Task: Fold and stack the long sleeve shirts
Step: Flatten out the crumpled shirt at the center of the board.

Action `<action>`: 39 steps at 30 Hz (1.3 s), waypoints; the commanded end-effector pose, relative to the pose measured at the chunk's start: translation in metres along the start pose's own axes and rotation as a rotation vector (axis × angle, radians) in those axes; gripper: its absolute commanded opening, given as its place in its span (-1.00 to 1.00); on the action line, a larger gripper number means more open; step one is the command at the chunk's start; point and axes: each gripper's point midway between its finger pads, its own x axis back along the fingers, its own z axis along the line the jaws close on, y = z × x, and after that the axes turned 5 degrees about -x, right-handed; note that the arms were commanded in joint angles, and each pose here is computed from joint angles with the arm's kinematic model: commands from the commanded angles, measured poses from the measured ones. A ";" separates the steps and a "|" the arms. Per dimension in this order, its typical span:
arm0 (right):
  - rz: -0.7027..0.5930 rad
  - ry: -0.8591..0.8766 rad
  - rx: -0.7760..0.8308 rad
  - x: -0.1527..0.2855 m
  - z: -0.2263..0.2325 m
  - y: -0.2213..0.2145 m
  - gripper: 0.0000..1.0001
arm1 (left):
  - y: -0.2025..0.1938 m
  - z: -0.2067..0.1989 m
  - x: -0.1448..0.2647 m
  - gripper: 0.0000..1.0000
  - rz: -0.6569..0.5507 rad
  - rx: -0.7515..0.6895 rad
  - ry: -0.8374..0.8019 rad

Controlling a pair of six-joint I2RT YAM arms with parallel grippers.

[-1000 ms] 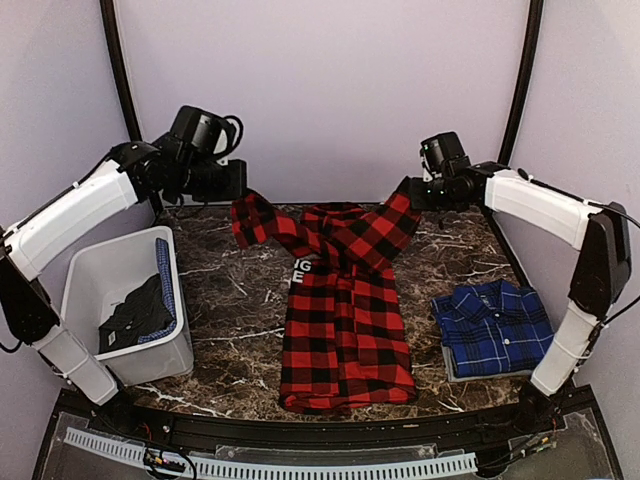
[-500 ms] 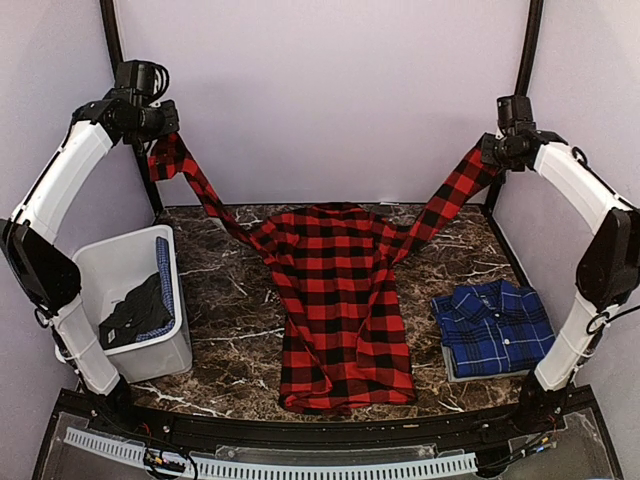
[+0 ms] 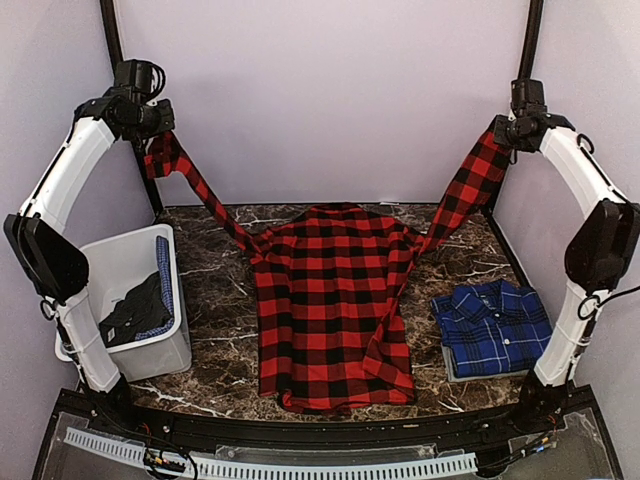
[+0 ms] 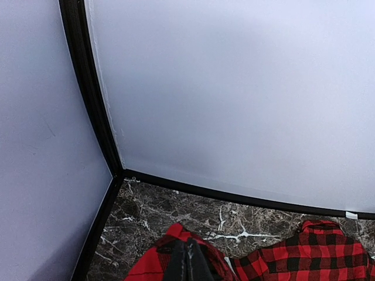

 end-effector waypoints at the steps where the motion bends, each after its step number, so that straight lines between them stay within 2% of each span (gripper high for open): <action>1: -0.022 -0.010 -0.010 -0.007 -0.016 0.018 -1.00 | 0.024 0.003 0.015 -1.00 -0.065 -0.005 -0.009; 8: -0.032 -0.021 -0.032 -0.011 -0.027 0.031 -1.00 | 0.047 -0.005 0.027 -1.00 -0.138 0.027 -0.066; 12: -0.032 -0.021 -0.051 -0.014 -0.038 0.037 -1.00 | 0.042 -0.004 0.020 -1.00 -0.123 0.018 -0.050; 15: -0.012 0.010 -0.054 -0.019 -0.032 0.032 -1.00 | 0.033 -0.015 0.014 -1.00 -0.090 0.024 -0.104; 20: 0.040 0.089 -0.059 -0.028 -0.016 0.010 -1.00 | -0.004 -0.048 -0.002 -1.00 0.011 0.003 -0.196; 29: 0.140 0.177 0.045 -0.025 0.043 -0.048 -0.80 | -0.096 -0.119 -0.024 -1.00 0.211 -0.050 -0.277; 32: 0.186 0.198 0.076 -0.021 0.059 -0.076 -0.64 | -0.120 -0.134 -0.029 -1.00 0.258 -0.047 -0.291; 35: 0.231 0.207 0.098 -0.013 0.070 -0.101 -0.37 | -0.148 -0.145 -0.036 -0.99 0.324 -0.055 -0.303; 36: 0.239 0.207 0.108 -0.008 0.073 -0.107 -0.21 | -0.155 -0.150 -0.036 -0.92 0.340 -0.061 -0.310; 39: 0.265 0.244 0.143 0.012 0.091 -0.130 -0.02 | -0.175 -0.160 -0.035 -0.66 0.383 -0.089 -0.320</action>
